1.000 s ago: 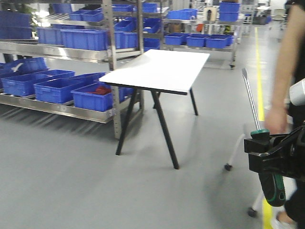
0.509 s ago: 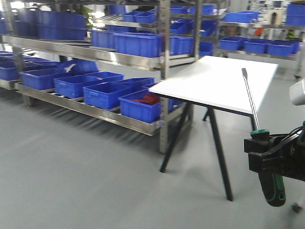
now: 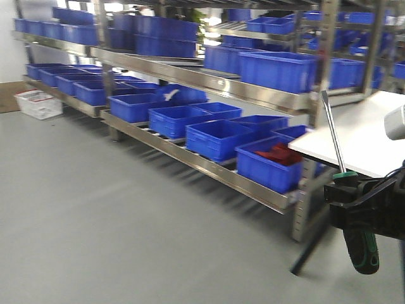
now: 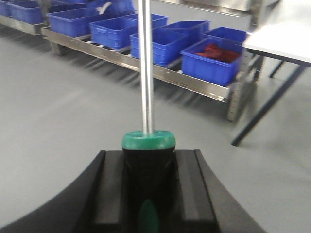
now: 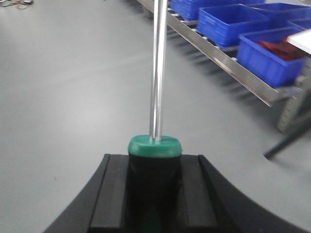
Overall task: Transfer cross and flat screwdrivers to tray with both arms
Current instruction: 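Carry both screwdrivers past the shelves to the grey metal tray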
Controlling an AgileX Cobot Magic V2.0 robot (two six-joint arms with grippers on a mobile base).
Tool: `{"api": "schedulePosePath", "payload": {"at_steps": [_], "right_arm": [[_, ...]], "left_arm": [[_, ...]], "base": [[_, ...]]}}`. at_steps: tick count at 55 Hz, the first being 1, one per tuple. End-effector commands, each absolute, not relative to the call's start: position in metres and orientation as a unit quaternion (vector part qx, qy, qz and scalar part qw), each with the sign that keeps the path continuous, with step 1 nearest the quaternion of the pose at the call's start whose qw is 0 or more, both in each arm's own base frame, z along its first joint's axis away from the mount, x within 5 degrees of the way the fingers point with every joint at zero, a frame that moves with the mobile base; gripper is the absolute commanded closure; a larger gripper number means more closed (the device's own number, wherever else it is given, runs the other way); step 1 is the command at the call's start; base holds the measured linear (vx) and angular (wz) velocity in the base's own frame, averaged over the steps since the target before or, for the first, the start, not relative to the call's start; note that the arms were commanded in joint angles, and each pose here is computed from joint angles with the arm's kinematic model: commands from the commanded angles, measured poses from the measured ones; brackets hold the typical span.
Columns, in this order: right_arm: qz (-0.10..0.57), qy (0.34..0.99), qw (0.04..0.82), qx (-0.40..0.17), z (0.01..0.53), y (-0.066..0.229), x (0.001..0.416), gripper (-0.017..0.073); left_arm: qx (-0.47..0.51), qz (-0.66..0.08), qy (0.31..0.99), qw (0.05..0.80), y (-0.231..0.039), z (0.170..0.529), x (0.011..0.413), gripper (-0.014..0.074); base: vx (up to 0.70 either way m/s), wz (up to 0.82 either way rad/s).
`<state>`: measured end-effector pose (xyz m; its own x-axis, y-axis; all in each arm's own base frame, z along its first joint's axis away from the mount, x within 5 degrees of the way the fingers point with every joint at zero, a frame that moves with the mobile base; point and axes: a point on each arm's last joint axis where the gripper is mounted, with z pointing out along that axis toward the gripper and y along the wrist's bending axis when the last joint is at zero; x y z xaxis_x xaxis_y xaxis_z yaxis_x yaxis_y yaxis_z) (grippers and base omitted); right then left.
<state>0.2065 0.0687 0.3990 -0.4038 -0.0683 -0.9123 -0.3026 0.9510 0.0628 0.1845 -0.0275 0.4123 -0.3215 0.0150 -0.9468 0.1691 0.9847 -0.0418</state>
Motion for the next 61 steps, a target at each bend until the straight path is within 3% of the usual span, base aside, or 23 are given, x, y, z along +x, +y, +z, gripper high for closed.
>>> {"api": "schedulePosePath", "payload": {"at_steps": [1,61], "right_arm": [[0.114,0.791,0.592,-0.106,0.4212,0.0661,0.2033,0.0567],[0.114,0.791,0.592,-0.106,0.4211,0.0661,0.2033,0.0567]], "left_arm": [[0.049,-0.073,0.774,0.627,-0.0274,0.43,0.1827,0.0594],[0.049,-0.073,0.773,0.628,-0.0273,0.4304,0.1821,0.0594]], "base": [[0.54,0.51],[0.58,0.51]]}}
